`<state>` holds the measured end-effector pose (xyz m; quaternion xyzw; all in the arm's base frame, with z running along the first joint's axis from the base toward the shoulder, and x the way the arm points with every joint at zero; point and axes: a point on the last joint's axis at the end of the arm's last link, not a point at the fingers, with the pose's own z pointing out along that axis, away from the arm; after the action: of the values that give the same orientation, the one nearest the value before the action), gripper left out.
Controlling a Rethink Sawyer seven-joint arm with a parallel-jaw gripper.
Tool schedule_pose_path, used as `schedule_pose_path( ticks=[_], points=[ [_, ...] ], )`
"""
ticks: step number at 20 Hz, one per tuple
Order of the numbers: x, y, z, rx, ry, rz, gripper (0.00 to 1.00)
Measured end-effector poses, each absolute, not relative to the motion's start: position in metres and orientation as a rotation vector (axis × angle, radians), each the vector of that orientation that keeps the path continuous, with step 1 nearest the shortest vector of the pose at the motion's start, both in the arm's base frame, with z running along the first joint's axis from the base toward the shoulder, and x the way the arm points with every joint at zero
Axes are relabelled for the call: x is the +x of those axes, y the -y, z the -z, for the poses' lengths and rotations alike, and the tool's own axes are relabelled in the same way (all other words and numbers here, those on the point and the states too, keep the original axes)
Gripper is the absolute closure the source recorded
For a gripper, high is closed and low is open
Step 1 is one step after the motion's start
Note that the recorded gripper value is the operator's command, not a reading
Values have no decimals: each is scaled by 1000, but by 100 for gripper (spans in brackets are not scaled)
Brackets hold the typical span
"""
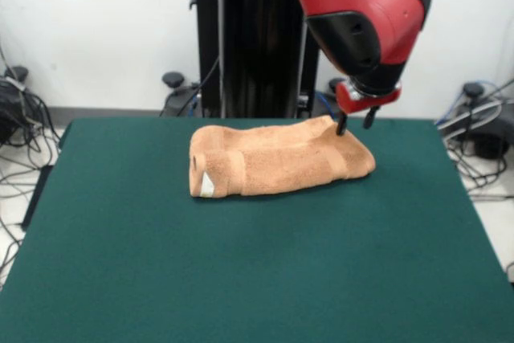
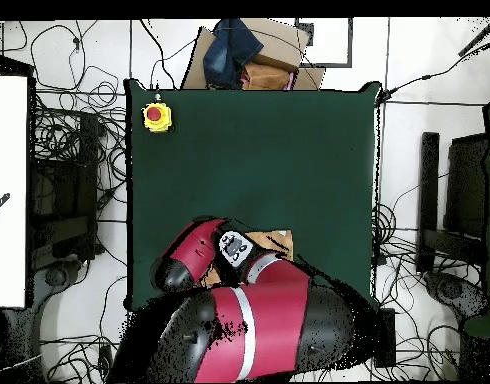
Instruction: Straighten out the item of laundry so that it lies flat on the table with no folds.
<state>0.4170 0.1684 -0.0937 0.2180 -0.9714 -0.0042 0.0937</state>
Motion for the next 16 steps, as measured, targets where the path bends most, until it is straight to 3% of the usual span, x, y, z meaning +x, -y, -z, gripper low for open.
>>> schedule_pose_path(
  ticks=[16],
  points=[
    [391, -158, 116, 783, 2857, 2, 0]
  ],
)
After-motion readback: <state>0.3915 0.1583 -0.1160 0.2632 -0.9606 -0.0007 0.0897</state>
